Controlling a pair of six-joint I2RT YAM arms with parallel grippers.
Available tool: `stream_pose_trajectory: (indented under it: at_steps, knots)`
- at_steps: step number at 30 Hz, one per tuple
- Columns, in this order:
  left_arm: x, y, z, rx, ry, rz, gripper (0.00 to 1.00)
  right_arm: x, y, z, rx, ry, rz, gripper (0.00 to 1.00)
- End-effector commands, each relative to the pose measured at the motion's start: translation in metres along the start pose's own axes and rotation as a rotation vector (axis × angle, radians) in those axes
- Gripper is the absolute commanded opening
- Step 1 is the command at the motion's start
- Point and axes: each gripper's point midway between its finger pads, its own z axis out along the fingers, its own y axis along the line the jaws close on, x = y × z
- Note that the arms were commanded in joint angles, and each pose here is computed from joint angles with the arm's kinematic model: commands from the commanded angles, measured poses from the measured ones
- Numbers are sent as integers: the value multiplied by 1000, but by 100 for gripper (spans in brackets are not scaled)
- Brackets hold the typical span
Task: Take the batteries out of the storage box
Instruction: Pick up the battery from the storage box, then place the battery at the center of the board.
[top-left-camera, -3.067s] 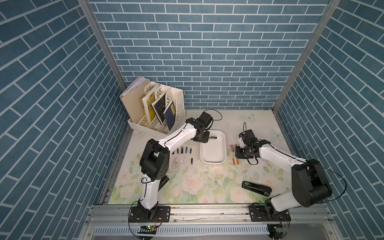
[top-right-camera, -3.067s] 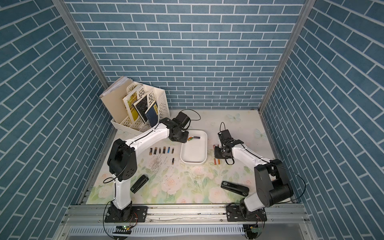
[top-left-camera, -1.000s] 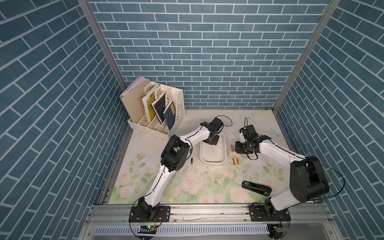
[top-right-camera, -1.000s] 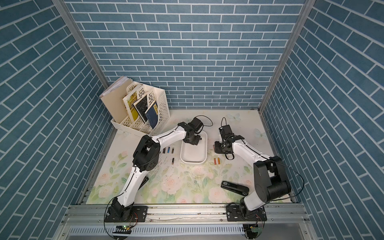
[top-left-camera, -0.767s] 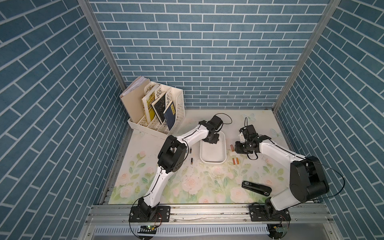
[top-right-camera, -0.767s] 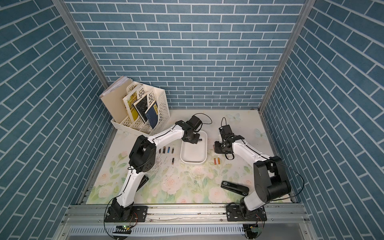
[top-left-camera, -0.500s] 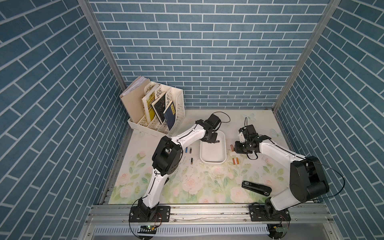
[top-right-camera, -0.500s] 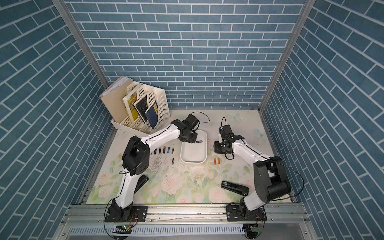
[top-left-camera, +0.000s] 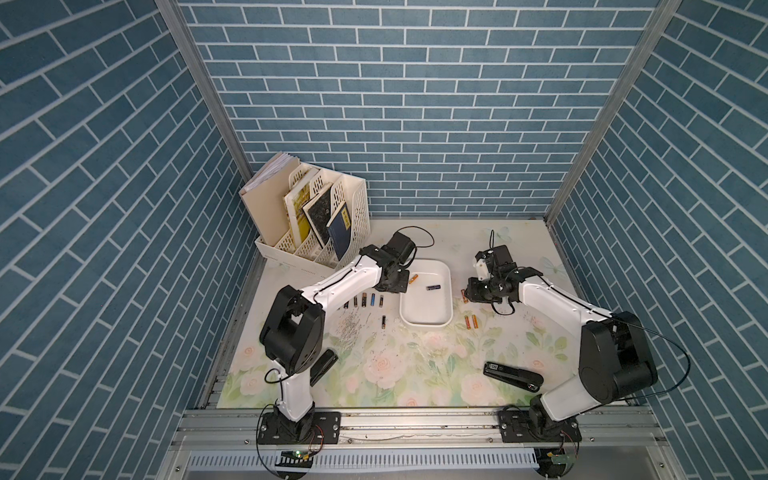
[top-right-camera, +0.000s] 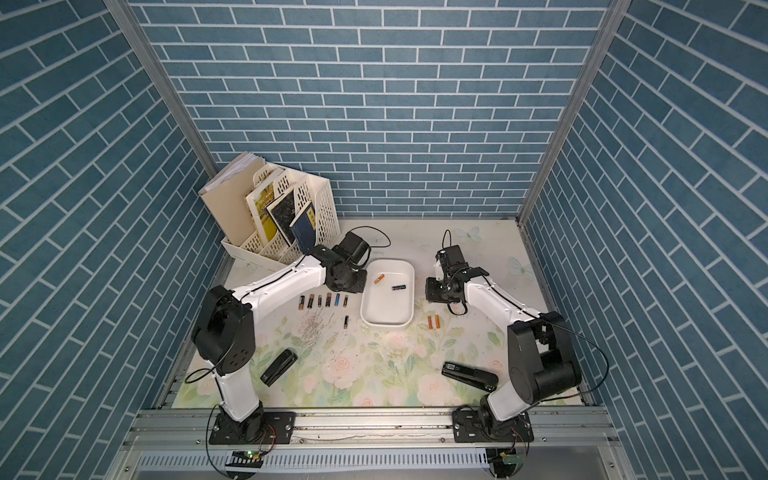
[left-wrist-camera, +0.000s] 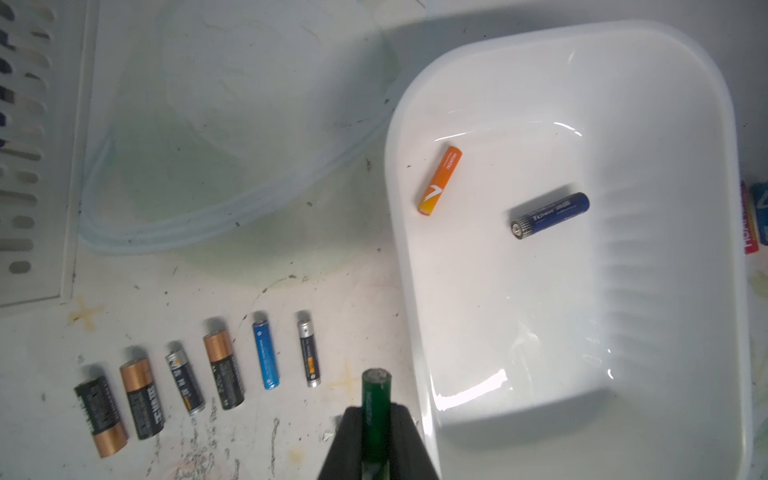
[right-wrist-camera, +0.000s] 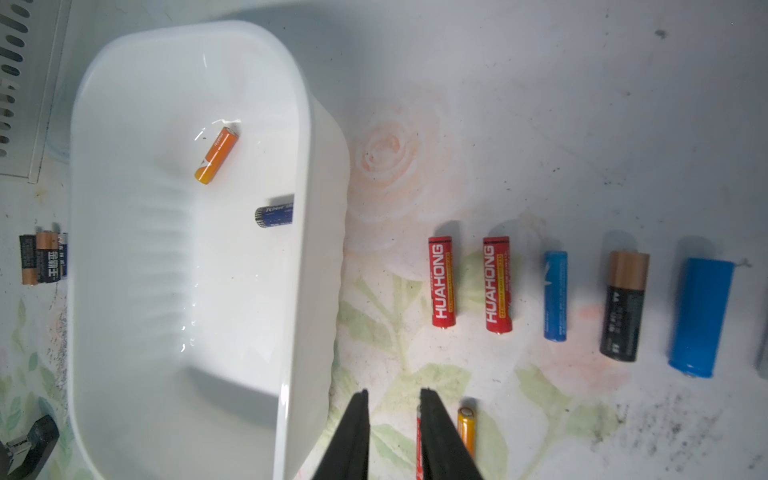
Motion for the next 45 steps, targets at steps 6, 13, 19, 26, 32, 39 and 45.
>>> stream_pose_trajectory:
  at_steps: [6,13,19,26,32,39,45]
  knots:
    - [41,38,7,-43,46,-106,18,-4,5,-1,-6,11,-24,25]
    - [69,46,23,-8,88,-183,18,-4,5,-3,-3,12,-29,25]
    - [84,42,37,15,136,-199,19,-2,3,-2,2,17,-30,25]
    - [96,45,45,3,173,-204,19,2,1,1,3,26,-30,25]
    - [105,47,51,-6,197,-205,19,1,1,2,1,27,-31,25]
    - [111,47,59,-5,215,-207,19,3,1,3,2,33,-32,25]
    - [116,48,63,-9,231,-204,21,2,1,2,4,32,-33,25]
